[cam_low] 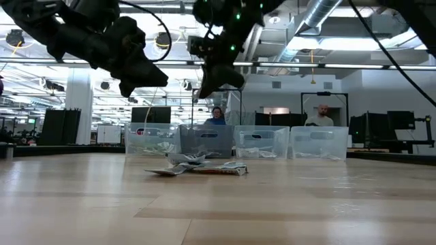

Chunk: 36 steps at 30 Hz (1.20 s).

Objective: Pick & Place First Aid Supplies
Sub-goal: Put the alcohol pad into the black bin

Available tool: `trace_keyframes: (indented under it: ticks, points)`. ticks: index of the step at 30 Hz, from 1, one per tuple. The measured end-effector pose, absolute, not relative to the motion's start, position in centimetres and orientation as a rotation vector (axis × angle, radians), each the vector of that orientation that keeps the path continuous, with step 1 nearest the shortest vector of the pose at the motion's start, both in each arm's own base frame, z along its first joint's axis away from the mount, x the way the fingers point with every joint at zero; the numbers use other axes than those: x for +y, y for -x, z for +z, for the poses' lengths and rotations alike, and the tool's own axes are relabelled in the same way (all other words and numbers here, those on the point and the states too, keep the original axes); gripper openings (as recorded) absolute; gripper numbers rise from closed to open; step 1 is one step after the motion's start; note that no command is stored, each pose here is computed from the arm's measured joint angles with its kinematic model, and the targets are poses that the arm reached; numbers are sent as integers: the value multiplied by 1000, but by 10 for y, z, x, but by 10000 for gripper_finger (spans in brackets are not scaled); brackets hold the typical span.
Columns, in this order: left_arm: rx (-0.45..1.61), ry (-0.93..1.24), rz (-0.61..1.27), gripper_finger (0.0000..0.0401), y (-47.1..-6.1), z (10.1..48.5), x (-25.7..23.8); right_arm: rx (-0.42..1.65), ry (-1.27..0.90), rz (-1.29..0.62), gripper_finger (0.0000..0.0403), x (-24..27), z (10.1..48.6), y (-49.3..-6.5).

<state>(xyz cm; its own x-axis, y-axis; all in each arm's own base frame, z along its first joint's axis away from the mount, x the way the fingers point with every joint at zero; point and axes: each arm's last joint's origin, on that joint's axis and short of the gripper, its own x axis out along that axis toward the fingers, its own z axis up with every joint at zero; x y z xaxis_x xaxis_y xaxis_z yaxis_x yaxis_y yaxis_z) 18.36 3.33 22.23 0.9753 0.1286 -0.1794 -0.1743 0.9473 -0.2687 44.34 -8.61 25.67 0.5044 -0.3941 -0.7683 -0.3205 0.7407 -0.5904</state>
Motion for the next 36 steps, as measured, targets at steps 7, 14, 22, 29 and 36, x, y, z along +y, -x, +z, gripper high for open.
trace_keyframes:
  ticks: [7, 14, 22, 29, 36]
  points:
    - [137, 296, 274, 81, -179, 223, 55, 971, 503, -133, 0, -149, 256, -435]
    - [115, 302, 421, 81, -170, 223, 77, 871, 239, -227, 8, -196, 259, -421]
    - [93, 292, 604, 81, -164, 223, 90, 804, 23, -178, 22, -214, 259, -412]
    - [69, 279, 702, 81, -162, 224, 93, 783, 66, -61, 51, -210, 257, -413]
    - [23, 271, 725, 81, -162, 228, 94, 813, 78, -46, 92, -211, 247, -409]
